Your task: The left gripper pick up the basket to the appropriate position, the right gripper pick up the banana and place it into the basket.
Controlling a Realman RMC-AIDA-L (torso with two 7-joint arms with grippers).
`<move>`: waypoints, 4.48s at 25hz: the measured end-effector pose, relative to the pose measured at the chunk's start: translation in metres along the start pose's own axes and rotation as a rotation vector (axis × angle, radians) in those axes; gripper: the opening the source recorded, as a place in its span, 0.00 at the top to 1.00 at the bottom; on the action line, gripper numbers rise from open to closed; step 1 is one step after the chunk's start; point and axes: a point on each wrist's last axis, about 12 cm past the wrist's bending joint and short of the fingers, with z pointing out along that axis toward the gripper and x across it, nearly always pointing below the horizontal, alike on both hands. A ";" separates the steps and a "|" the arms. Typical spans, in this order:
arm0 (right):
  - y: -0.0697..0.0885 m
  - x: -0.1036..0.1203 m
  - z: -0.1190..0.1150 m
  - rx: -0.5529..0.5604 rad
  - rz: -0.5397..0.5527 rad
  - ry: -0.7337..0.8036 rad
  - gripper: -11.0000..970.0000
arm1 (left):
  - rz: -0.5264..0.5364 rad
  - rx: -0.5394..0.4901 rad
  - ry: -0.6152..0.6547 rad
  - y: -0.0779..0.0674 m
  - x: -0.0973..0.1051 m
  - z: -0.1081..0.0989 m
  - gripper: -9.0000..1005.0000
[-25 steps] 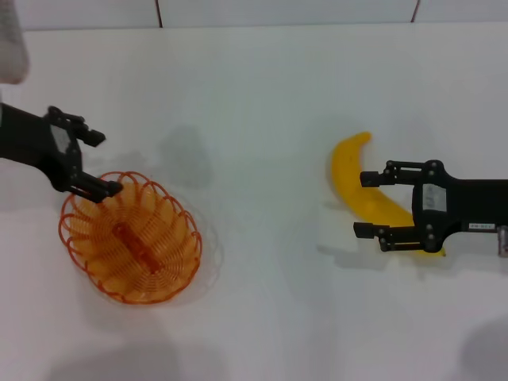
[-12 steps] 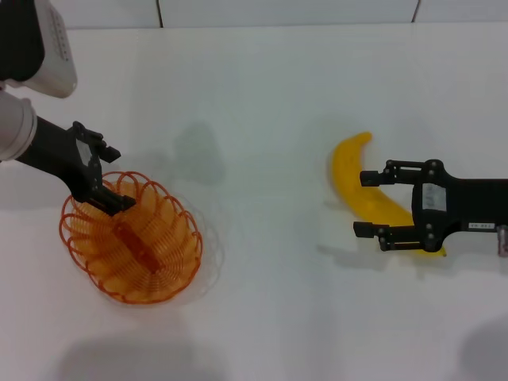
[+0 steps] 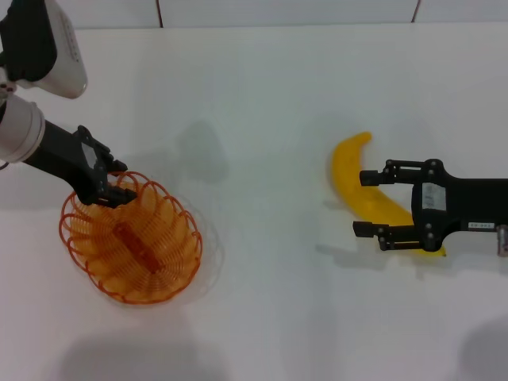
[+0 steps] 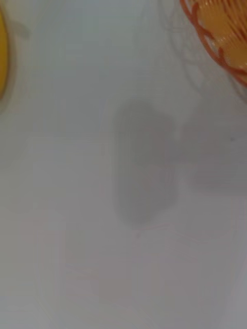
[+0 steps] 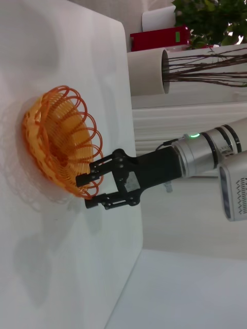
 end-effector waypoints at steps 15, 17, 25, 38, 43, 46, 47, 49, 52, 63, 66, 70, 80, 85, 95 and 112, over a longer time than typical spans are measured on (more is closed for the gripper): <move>-0.001 -0.001 -0.001 0.013 0.001 -0.011 0.20 | -0.008 0.006 0.026 0.000 0.003 0.001 0.82; -0.001 -0.001 -0.001 0.014 0.001 -0.012 0.20 | -0.008 0.005 0.028 0.000 0.003 0.001 0.85; 0.000 0.001 -0.003 0.018 0.006 -0.009 0.20 | -0.010 0.043 -0.012 -0.005 -0.001 -0.004 0.91; 0.001 0.004 -0.010 0.054 0.022 -0.021 0.20 | -0.242 0.066 -0.242 -0.018 0.006 -0.039 0.93; 0.000 0.003 -0.009 0.054 0.018 -0.023 0.20 | -0.436 0.077 -0.247 -0.011 0.006 -0.015 0.93; -0.001 0.001 -0.008 0.060 0.015 -0.034 0.20 | -0.503 0.082 -0.222 -0.007 0.000 0.005 0.93; -0.002 0.001 -0.008 0.064 0.014 -0.039 0.20 | -0.513 0.077 -0.220 -0.005 -0.003 0.009 0.93; -0.002 0.000 -0.008 0.068 0.014 -0.042 0.20 | -0.538 0.074 -0.214 -0.002 -0.010 0.020 0.93; -0.002 0.000 -0.008 0.068 0.013 -0.044 0.20 | -0.554 0.075 -0.213 0.000 -0.017 0.027 0.93; -0.003 -0.002 -0.006 0.074 0.010 -0.056 0.20 | -0.595 0.047 -0.203 0.004 -0.022 0.033 0.91; -0.003 -0.002 -0.006 0.073 0.011 -0.057 0.20 | -0.600 0.051 -0.200 0.003 -0.021 0.035 0.90; -0.003 -0.002 -0.006 0.074 0.011 -0.058 0.20 | -0.602 0.054 -0.197 0.003 -0.021 0.036 0.88; -0.004 -0.003 -0.006 0.081 0.009 -0.066 0.20 | -0.598 0.053 -0.187 0.003 -0.021 0.036 0.84; -0.004 -0.003 -0.006 0.083 0.009 -0.068 0.20 | -0.593 0.051 -0.183 0.003 -0.022 0.036 0.81; -0.002 0.000 -0.011 0.096 0.017 -0.068 0.20 | -0.575 0.041 -0.199 0.005 -0.022 0.030 0.73; 0.006 0.009 -0.030 0.172 0.040 -0.107 0.20 | -0.253 -0.125 -0.695 -0.094 0.105 0.011 0.27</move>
